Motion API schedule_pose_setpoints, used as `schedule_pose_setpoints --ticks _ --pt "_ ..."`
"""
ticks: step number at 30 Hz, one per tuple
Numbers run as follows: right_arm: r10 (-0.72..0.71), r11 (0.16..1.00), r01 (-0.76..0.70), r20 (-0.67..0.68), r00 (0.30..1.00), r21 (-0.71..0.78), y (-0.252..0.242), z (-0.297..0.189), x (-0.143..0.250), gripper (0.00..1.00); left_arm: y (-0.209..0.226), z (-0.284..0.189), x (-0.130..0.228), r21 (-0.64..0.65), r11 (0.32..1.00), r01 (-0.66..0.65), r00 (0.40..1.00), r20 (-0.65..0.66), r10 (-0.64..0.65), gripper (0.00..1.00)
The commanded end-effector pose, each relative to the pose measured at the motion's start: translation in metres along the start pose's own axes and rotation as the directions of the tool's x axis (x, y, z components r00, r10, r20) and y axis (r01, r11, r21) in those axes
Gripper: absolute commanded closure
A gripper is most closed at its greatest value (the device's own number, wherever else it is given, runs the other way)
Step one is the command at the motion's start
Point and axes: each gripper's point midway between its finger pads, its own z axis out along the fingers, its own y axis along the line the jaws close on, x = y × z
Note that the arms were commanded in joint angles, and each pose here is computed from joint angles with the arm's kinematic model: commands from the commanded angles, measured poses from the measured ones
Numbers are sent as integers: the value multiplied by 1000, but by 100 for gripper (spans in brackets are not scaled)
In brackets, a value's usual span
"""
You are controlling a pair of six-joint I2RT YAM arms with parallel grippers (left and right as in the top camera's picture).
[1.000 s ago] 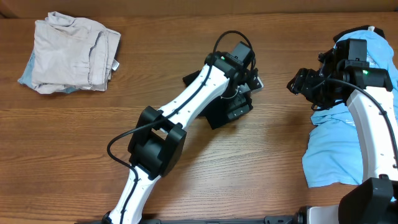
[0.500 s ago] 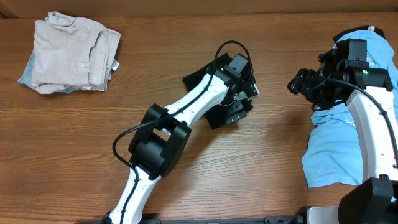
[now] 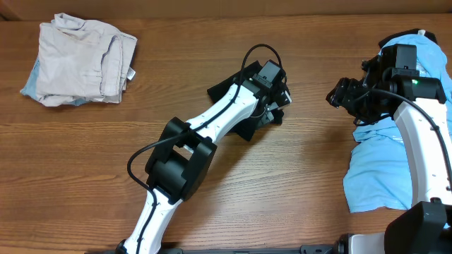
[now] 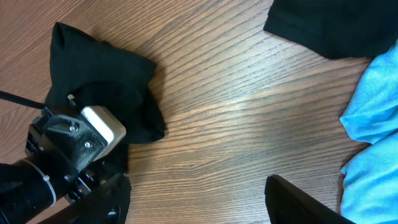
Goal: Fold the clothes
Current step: 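Carry the folded shirt left and place it on the beige stack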
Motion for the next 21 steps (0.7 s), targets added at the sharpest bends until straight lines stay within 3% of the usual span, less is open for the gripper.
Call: schedule_pose_setpoints --ticks 1,6,14,21 --pt "-9 1000 9 25 1000 1 1 -6 -5 27 -2 14 17 -11 998 57 996 -62 -58 96" --pt "-9 1000 9 26 1000 4 1 -6 -5 27 46 -13 19 -213 948 235 966 -57 -252 96" --pt "-9 1000 9 26 1000 4 1 -6 -5 27 132 -120 13 -299 856 422 905 88 -415 96" --pt "-13 1000 13 26 1000 4 1 -6 -5 27 222 -219 60 -464 695 549 830 211 -516 96"
